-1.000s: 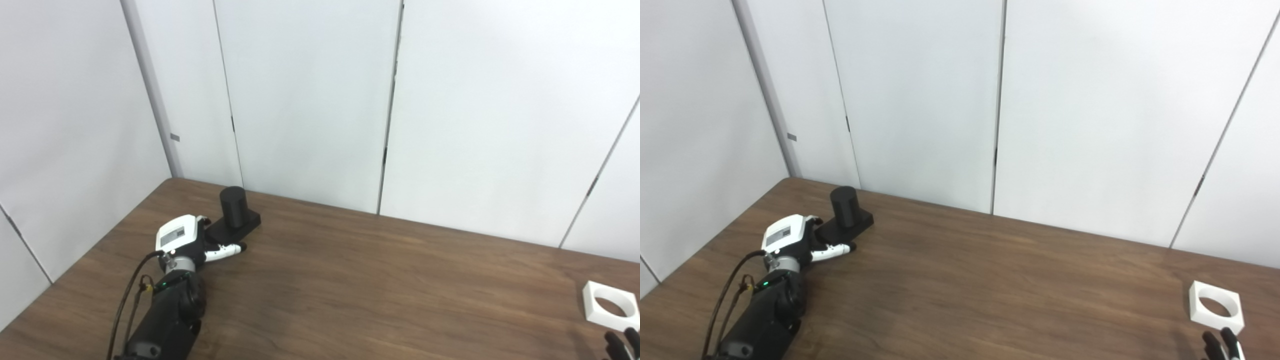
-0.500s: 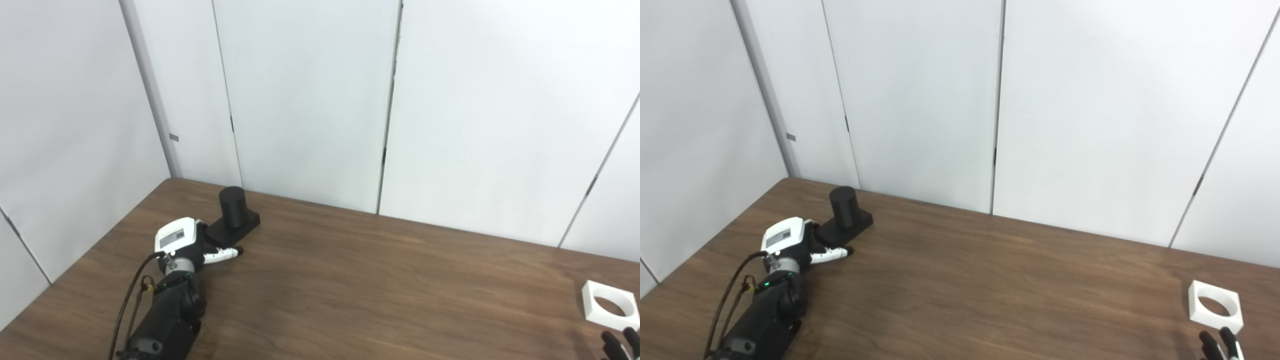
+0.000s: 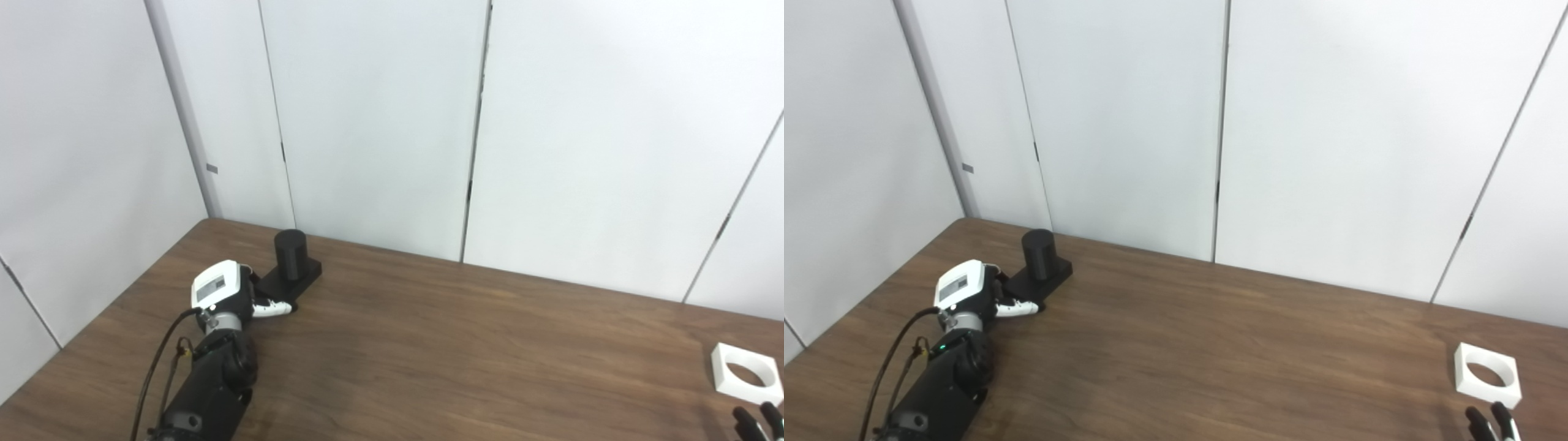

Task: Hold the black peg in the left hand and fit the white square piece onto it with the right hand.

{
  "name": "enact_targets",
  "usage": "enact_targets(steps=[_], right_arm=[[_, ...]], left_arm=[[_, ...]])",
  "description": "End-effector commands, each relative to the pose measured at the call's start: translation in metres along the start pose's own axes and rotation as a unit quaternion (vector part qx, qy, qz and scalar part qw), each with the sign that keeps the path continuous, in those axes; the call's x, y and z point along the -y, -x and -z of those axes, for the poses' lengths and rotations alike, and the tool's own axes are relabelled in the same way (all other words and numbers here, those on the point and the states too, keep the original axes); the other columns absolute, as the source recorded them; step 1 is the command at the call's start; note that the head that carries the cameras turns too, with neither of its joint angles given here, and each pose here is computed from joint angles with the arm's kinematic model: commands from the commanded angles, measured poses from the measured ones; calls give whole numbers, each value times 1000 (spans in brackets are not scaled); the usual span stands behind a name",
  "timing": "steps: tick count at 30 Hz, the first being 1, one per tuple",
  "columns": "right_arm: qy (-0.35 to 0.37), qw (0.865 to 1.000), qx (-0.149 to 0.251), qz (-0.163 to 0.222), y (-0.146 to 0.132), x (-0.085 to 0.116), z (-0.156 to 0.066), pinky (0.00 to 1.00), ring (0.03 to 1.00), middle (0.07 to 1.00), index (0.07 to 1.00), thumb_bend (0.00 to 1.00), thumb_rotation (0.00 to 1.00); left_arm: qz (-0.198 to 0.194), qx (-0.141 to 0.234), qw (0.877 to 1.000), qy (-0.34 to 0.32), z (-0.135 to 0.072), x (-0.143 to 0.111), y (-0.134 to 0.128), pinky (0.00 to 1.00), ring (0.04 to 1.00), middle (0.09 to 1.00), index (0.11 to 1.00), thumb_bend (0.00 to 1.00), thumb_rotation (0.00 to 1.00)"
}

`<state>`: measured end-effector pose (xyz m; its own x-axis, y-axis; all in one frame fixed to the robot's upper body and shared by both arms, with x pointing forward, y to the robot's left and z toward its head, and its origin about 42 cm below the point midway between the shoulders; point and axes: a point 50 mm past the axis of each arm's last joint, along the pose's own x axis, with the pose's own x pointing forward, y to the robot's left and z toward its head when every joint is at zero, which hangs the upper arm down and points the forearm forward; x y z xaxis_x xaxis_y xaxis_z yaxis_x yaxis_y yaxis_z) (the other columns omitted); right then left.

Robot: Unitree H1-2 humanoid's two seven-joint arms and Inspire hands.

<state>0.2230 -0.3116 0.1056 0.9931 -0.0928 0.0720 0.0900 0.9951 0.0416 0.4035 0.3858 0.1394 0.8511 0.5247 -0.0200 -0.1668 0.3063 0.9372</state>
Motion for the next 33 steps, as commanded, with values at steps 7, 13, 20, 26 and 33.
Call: enact_targets(steps=[7,13,20,26,33], right_arm=[[-24,999,-38,13,19,-4,16,1000,987,946,1000,721,1000],[-23,999,-35,13,18,-2,17,1000,999,956,1000,704,1000],[-29,999,-37,14,18,-3,17,1000,1000,961,1000,706,1000],[-26,999,-39,13,18,-3,16,1000,1000,954,1000,696,1000],[-16,999,-39,13,18,-4,15,1000,982,939,1000,709,1000]], left_arm=[[-51,26,998,24,-13,-18,-14,833,834,763,486,516,75],[-56,35,996,56,-12,-15,-12,853,831,748,483,518,56],[-58,35,996,66,-12,-13,-11,833,815,736,484,517,49],[-56,44,995,73,-13,-11,-10,784,793,726,485,515,47],[-39,73,991,106,-20,-14,1,652,741,713,488,509,49]])
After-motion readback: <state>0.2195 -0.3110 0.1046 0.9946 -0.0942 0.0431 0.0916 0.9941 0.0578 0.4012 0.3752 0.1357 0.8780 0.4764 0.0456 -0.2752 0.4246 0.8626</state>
